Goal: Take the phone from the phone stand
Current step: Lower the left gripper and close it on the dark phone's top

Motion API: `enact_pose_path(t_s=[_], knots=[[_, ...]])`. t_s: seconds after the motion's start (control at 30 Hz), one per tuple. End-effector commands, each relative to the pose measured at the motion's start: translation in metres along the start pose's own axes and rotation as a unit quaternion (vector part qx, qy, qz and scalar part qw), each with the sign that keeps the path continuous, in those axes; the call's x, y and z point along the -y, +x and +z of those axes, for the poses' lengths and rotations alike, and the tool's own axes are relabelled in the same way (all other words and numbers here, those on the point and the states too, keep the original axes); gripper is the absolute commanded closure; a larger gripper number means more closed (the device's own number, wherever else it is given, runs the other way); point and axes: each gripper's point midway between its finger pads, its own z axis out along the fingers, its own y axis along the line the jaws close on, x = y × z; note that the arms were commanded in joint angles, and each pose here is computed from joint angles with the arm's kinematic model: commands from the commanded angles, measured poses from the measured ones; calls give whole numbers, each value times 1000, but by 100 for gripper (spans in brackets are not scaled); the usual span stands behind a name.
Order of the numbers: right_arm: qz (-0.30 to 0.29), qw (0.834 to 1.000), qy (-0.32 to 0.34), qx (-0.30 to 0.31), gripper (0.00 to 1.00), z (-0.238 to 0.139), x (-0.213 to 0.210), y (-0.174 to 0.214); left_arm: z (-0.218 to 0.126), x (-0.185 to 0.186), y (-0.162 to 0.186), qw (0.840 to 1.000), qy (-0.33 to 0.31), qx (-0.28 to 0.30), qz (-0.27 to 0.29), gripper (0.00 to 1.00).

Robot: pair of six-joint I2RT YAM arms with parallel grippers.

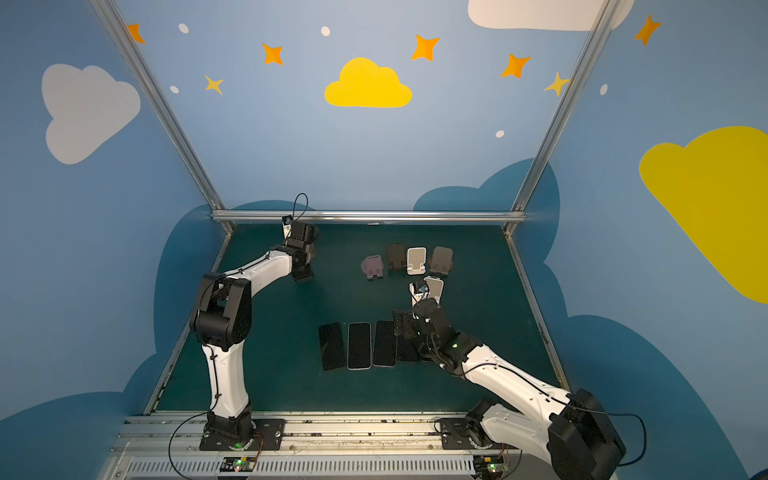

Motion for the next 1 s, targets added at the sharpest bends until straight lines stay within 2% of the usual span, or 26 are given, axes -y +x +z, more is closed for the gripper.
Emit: enact_pose_path(t_s=[0.0, 0.97], knots=[[8, 1000, -7, 5, 9, -3, -4, -10, -3, -4, -4, 1000, -7, -1, 15, 26], [14, 1000, -12, 8, 9, -6, -5, -11, -33, -8, -20, 999, 21, 13, 24, 33]])
